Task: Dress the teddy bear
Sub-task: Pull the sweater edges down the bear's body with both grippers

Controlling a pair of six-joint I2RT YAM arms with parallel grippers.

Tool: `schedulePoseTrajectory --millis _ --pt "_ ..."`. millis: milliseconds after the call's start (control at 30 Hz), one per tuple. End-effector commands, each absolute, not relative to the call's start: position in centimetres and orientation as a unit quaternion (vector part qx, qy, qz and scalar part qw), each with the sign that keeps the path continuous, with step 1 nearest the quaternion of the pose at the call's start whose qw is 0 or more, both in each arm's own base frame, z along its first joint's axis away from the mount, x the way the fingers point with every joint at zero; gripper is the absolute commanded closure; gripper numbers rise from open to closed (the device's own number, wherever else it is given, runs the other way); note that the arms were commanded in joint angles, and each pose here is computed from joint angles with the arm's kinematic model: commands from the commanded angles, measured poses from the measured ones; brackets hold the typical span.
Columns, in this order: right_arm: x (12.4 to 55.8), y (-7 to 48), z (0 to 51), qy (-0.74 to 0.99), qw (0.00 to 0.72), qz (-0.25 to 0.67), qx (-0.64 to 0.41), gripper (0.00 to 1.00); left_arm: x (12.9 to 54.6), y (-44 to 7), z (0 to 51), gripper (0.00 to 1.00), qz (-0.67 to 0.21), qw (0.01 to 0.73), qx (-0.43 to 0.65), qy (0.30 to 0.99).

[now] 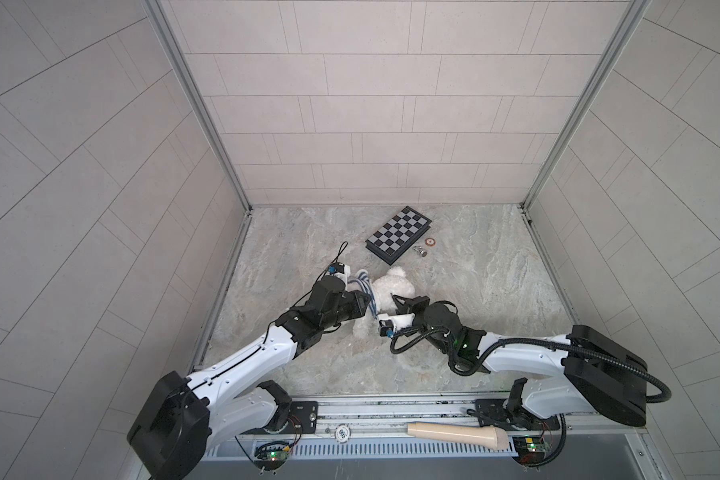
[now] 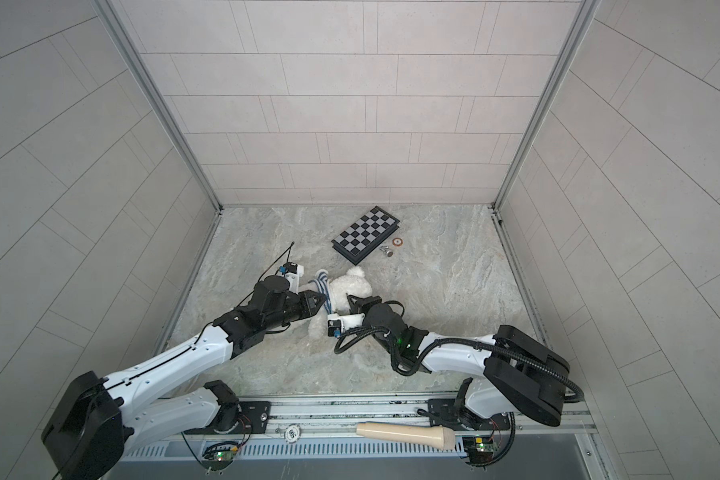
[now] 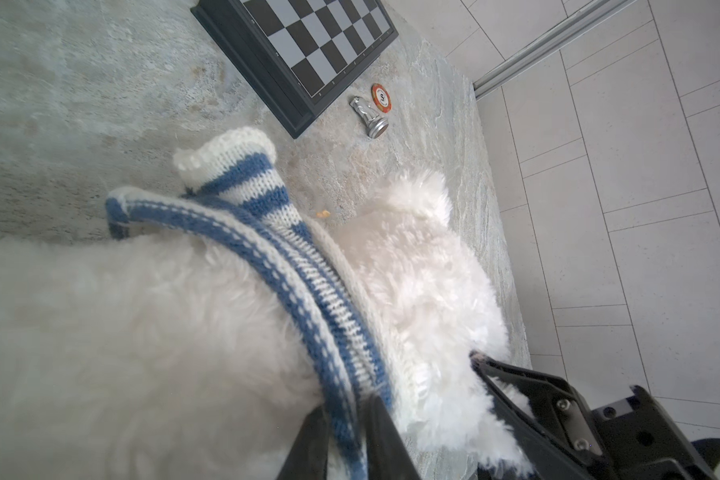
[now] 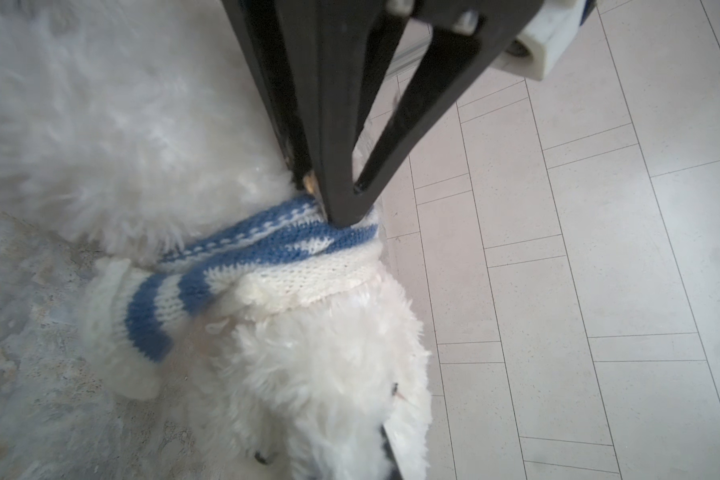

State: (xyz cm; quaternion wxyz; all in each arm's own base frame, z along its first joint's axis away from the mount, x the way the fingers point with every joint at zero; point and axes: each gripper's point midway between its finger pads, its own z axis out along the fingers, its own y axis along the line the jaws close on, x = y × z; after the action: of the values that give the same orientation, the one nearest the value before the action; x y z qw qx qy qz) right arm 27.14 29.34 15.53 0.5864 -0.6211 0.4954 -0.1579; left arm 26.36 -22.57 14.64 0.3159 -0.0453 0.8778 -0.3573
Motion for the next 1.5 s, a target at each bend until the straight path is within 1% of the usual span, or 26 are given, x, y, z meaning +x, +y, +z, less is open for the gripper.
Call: schedulePoseTrajectory --millis 0,33,133,167,433,733,1000,1300,1467 --pt "26.8 30.0 18.3 0.484 0.631 -0.143 -0.59 1.0 27.1 -23.2 16.0 0.86 -0.371 0.334 -0.048 0.865" --pt "26.9 29.9 18.3 0.485 0.631 -0.144 -0.588 1.0 27.0 -23.2 16.0 0.9 -0.373 0.334 -0.047 0.865" --pt "27.0 29.7 18.2 0.489 0.631 -0.147 -0.584 1.0 26.7 -23.3 16.0 0.99 -0.378 0.332 -0.043 0.863" --pt "27.1 29.6 18.3 0.492 0.631 -0.148 -0.581 1.0 26.6 -23.2 15.9 1.0 -0.378 0.332 -0.042 0.863" --pt "28.0 28.1 18.7 0.529 0.632 -0.15 -0.547 1.0 24.9 -22.6 16.1 1.0 -0.38 0.331 0.003 0.864" --pt "28.8 25.9 18.4 0.566 0.625 -0.156 -0.514 1.0 22.3 -23.4 16.2 1.0 -0.405 0.283 0.086 0.865" --pt "30.1 23.7 19.2 0.608 0.632 -0.136 -0.461 1.0 21.3 -22.3 15.3 1.0 -0.387 0.267 0.103 0.877" --pt "31.7 21.6 20.1 0.648 0.617 -0.183 -0.408 1.0 20.7 -20.8 13.7 1.0 -0.349 0.254 0.11 0.895" --pt "32.1 20.2 20.6 0.667 0.613 -0.2 -0.373 1.0 20.6 -20.3 14.5 1.0 -0.353 0.258 0.114 0.892"
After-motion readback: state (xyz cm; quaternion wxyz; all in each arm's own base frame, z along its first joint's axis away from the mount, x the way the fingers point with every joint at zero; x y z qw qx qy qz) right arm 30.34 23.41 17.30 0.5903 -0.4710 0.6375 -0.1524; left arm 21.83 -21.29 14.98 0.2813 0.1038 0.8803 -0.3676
